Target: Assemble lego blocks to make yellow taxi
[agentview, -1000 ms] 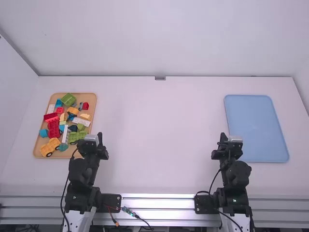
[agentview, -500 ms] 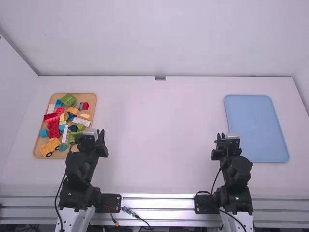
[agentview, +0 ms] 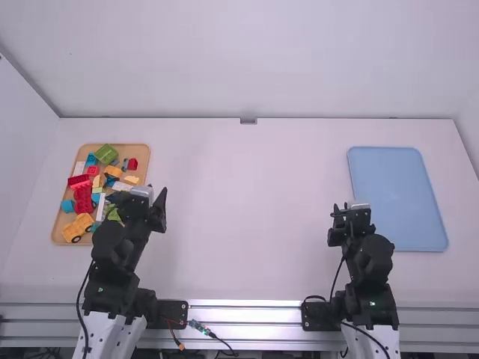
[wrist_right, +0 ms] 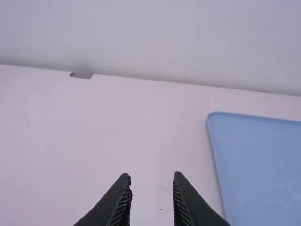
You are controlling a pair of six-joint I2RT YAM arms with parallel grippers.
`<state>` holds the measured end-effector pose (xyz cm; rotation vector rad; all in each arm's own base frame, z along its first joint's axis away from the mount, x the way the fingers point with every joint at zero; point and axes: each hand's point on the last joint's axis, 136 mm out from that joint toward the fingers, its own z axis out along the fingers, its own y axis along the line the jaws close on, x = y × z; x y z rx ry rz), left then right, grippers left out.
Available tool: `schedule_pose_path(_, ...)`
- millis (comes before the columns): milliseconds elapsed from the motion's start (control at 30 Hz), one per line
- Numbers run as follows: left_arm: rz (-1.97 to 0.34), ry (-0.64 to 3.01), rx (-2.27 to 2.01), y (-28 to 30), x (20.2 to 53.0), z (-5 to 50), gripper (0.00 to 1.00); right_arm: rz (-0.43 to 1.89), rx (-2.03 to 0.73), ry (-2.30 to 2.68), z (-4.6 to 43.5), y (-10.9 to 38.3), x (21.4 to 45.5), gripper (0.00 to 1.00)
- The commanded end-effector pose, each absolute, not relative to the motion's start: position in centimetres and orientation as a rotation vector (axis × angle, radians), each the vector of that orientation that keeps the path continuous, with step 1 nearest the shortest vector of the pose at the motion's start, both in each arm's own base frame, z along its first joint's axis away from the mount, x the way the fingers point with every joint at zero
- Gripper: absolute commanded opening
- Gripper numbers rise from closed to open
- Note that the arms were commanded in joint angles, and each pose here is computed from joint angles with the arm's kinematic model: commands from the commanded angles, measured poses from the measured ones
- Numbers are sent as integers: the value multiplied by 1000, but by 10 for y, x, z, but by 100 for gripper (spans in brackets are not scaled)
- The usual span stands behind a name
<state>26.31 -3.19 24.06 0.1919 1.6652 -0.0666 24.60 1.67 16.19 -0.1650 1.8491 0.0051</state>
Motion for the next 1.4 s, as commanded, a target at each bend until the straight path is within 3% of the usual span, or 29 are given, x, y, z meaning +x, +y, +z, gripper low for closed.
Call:
schedule_pose_path(0, -69, 1606, 299, -44, 264, 264, 41, 22, -134, 1835, 179, 16, 247, 27)
schedule_pose_path(633, -200, 1541, 91, -39, 308, 353, 70, 35, -158, 1806, 217, 23, 259, 39)
schedule_pose_path(1000, -210, 1726, -6, -33, 351, 295, 90, 54, -163, 1732, 268, 22, 280, 54)
schedule_pose_path(1367, -177, 1823, -155, -18, 367, 260, 99, 77, -191, 1707, 309, 32, 306, 70)
